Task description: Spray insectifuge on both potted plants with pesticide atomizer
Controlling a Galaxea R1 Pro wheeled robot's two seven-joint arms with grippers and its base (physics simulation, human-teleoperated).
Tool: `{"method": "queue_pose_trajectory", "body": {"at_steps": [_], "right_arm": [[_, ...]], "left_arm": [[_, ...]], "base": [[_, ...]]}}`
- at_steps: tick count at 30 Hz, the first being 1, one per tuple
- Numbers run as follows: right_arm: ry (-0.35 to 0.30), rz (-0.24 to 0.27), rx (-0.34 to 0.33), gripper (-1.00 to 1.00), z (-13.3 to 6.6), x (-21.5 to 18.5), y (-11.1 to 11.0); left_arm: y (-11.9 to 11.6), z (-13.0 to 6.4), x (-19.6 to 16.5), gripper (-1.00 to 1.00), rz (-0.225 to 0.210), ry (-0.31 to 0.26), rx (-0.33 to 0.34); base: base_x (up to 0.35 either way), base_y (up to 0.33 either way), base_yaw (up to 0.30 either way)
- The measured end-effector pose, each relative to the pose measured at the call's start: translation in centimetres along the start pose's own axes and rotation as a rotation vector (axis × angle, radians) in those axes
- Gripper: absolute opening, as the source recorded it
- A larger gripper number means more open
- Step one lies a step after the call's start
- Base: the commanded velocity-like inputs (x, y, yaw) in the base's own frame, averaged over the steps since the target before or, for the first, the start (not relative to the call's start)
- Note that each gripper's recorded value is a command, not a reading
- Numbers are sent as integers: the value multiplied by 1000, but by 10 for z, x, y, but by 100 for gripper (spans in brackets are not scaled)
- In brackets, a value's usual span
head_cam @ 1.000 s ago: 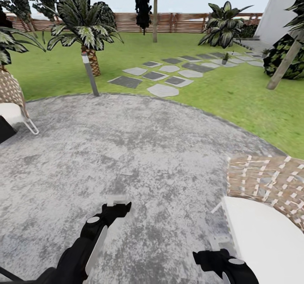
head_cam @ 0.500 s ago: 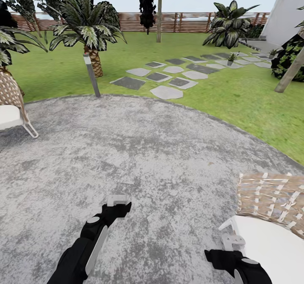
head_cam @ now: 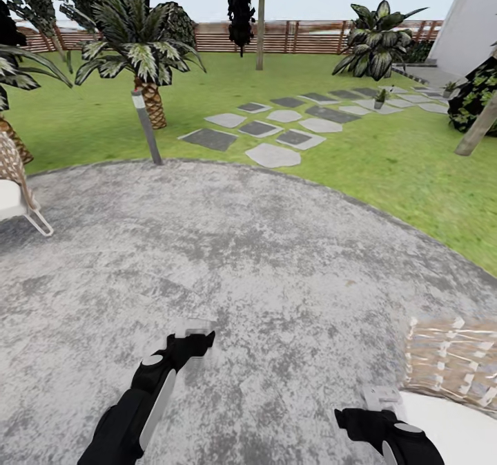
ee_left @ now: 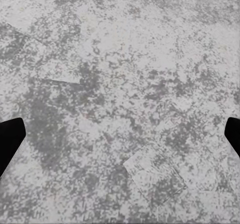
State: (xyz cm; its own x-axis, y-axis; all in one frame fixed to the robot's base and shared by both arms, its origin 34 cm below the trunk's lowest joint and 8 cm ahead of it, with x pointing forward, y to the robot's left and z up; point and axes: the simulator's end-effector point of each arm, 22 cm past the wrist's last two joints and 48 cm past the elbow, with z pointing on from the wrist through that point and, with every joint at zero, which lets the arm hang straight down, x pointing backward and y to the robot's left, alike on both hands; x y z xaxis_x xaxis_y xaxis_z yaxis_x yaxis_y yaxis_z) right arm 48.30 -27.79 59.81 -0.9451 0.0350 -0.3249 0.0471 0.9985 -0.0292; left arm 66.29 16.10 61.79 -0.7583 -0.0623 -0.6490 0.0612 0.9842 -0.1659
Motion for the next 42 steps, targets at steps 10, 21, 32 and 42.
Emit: {"method": "queue_pose_trajectory", "body": {"at_steps": [10, 21, 32, 42], "right_arm": [[-2, -1, -9, 100, 0, -1, 2], [-14, 4, -11, 100, 0, -3, 2], [-18, 1, -4, 100, 0, -4, 0], [-19, 1, 8, 100, 0, -2, -5]], "left_arm": [[0, 0, 2, 100, 2, 10, -2], [2, 0, 3, 100, 2, 11, -9], [1, 0, 3, 100, 2, 11, -8], [1, 0, 2, 100, 2, 5, 1]], "base": [[340, 87, 0], [340, 118, 0], [340, 114, 0], [170, 51, 0]]}}
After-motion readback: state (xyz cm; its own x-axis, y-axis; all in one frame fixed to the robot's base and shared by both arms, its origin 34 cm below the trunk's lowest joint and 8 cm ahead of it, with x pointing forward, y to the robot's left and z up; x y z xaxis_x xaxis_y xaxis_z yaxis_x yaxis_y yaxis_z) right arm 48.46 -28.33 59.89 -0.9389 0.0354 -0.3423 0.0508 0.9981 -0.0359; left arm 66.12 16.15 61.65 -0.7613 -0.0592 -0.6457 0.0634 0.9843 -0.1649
